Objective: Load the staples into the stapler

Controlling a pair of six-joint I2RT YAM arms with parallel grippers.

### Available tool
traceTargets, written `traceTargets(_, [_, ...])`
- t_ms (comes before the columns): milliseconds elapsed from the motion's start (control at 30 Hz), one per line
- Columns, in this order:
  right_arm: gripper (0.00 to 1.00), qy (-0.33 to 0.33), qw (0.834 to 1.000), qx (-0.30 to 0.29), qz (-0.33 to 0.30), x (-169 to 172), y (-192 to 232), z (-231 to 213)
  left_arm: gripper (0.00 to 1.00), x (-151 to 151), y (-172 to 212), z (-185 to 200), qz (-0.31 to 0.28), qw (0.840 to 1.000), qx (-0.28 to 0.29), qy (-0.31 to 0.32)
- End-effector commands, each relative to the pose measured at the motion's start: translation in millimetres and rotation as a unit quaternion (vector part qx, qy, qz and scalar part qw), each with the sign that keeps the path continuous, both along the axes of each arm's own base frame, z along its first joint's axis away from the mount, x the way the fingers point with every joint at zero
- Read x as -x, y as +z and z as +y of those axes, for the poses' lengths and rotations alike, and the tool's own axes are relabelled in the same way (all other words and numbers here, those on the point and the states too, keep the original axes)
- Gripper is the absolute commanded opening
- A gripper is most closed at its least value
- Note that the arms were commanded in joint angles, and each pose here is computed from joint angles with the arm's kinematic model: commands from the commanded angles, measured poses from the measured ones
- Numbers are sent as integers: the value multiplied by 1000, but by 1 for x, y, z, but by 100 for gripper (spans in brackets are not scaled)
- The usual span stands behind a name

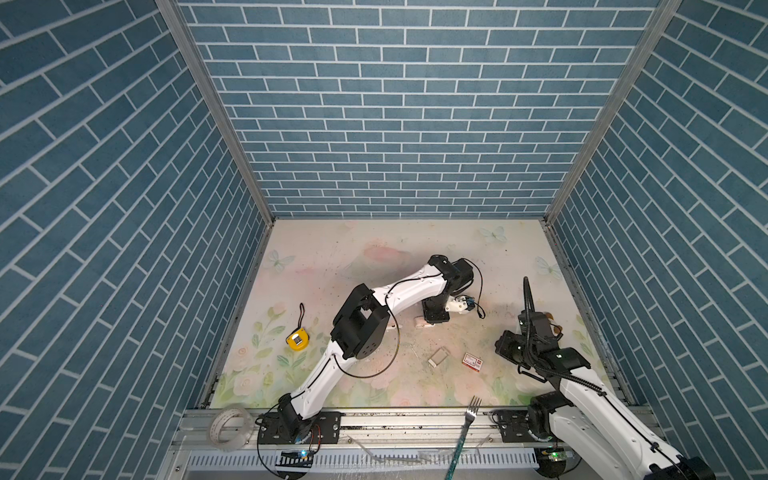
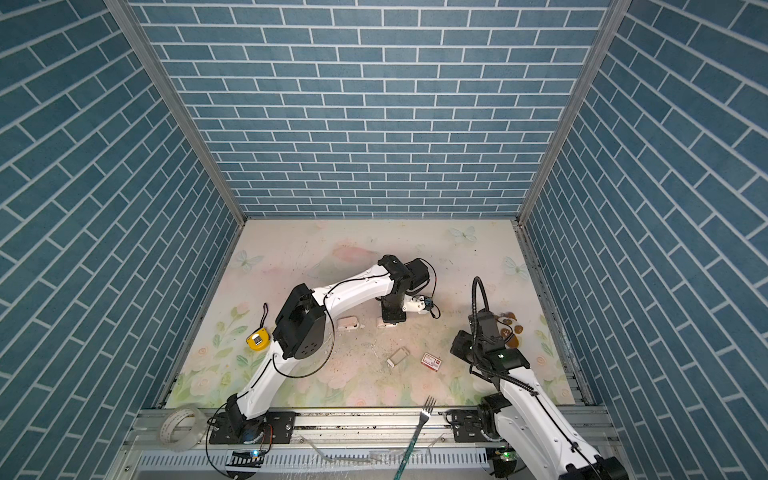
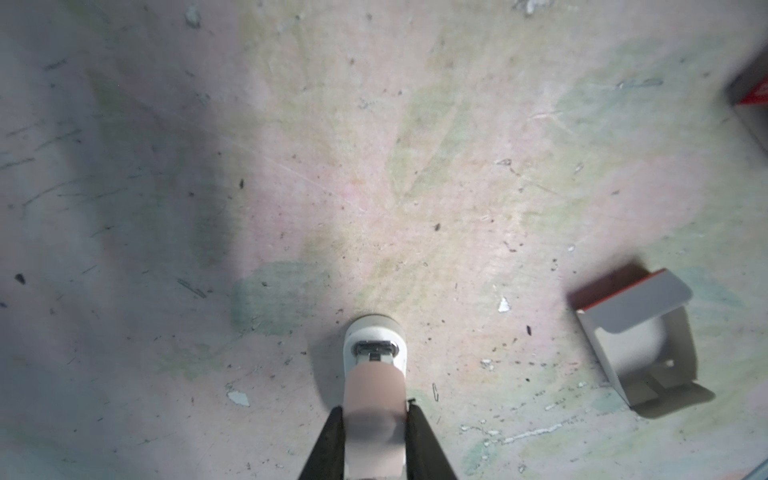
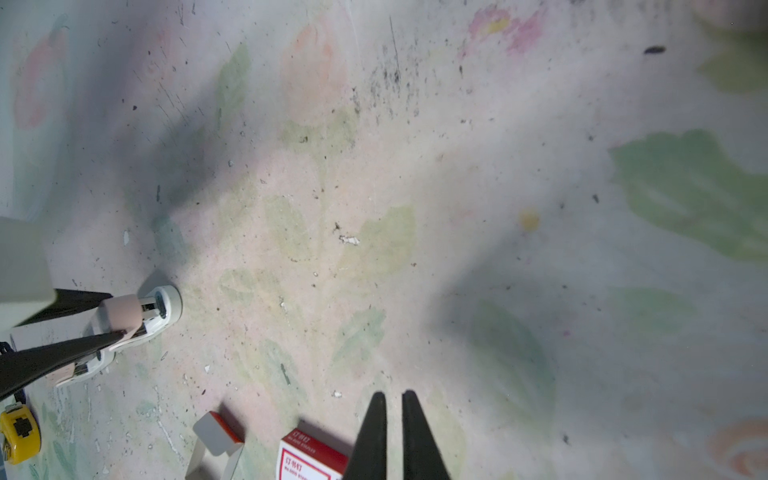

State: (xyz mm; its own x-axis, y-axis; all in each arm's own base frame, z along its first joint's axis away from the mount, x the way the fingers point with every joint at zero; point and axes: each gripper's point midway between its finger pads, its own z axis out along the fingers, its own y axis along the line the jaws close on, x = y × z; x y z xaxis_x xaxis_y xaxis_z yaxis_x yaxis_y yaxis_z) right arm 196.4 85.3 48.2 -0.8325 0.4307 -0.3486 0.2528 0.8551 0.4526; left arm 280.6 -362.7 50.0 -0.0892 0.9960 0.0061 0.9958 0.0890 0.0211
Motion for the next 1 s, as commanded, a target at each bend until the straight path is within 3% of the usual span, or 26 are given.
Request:
traceTargets(0, [12,-21,1000,6,15,5,-6,-7,32,-3,10,3,-7,1000,7,7])
traceTargets(367, [13,-20,1000,5,15,6,-6,-7,45,-1,8,3,-3,1000,6,7])
traceTargets(967, [14,-21,1000,4,15,7,-8,-7,48,9,0,5,-9,1000,0,1])
